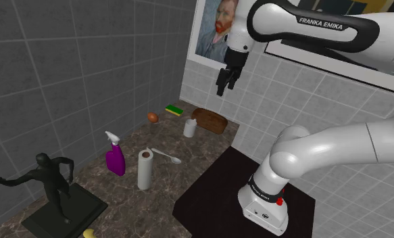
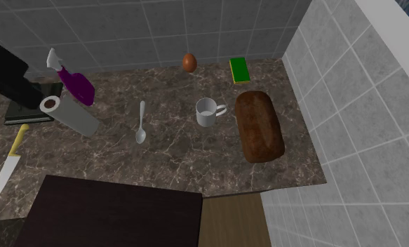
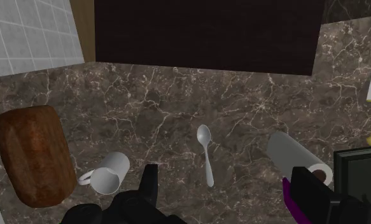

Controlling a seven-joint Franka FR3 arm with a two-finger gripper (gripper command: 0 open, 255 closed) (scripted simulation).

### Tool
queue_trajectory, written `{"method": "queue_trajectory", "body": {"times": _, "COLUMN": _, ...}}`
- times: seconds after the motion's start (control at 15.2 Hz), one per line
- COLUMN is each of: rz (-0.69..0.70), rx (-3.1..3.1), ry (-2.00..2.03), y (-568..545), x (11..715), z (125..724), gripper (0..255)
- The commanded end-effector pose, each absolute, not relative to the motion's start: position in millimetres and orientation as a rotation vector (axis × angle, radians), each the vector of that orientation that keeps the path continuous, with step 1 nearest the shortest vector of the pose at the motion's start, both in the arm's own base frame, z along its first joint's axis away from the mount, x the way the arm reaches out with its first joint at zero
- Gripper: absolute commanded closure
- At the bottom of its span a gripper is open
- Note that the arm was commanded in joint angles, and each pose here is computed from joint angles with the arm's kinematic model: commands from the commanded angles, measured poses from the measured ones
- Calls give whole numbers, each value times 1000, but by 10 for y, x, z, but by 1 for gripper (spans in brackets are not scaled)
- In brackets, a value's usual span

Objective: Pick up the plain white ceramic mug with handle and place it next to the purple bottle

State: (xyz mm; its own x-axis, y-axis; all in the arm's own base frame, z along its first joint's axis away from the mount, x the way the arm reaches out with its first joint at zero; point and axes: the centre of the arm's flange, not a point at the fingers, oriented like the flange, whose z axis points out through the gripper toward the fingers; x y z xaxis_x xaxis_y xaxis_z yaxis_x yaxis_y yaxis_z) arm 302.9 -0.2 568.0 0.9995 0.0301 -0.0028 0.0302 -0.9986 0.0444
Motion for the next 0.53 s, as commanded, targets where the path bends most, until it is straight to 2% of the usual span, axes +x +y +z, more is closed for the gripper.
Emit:
{"method": "queue_trajectory", "body": {"times": 0.0, "rz": -3, "rx": 3097, "ry": 47, "y": -2, "x": 3029, "z": 5680, "gripper": 0}}
{"method": "queue_trajectory", "body": {"times": 0.46, "rz": 18, "rx": 3103, "ry": -13, "y": -336, "x": 3496, "z": 4965, "gripper": 0}}
